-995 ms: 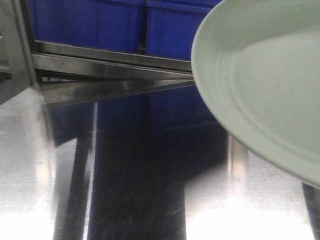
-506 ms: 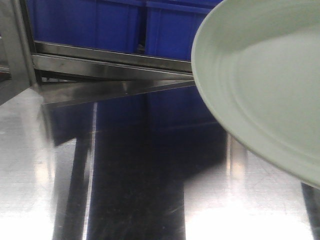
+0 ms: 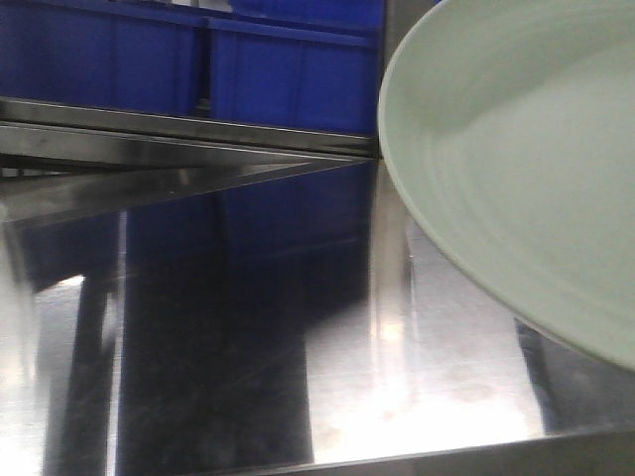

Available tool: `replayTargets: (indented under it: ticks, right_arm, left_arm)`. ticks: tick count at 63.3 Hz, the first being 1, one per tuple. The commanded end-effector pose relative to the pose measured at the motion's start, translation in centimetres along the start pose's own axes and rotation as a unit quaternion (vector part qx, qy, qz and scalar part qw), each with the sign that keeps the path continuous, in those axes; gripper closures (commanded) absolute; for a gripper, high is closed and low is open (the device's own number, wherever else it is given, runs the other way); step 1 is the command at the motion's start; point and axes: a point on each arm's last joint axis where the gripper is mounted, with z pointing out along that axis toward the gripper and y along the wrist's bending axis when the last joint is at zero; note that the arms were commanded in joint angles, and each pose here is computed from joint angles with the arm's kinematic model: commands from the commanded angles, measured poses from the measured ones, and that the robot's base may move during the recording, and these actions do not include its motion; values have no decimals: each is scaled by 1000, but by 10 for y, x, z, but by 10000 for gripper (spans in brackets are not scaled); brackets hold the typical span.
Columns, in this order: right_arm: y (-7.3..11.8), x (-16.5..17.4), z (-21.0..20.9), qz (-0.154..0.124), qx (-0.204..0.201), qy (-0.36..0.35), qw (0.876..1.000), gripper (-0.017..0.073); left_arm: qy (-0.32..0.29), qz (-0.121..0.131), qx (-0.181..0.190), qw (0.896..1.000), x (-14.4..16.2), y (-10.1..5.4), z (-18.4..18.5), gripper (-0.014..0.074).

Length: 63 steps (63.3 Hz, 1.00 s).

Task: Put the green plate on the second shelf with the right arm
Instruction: 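Keep the plate held in the right gripper while driving away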

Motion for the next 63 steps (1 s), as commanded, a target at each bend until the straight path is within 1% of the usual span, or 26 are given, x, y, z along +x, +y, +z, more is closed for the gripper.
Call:
replayTargets:
  ticks: [1,63]
  right_arm:
    - [10,-14,-6,1,-34,-54,998,506]
    - [10,-14,-6,1,-33,-53,998,506]
  left_arm:
    - [-32,-6,5,999,5,1,-1,463]
    - [-32,-6,5,999,5,1,-1,463]
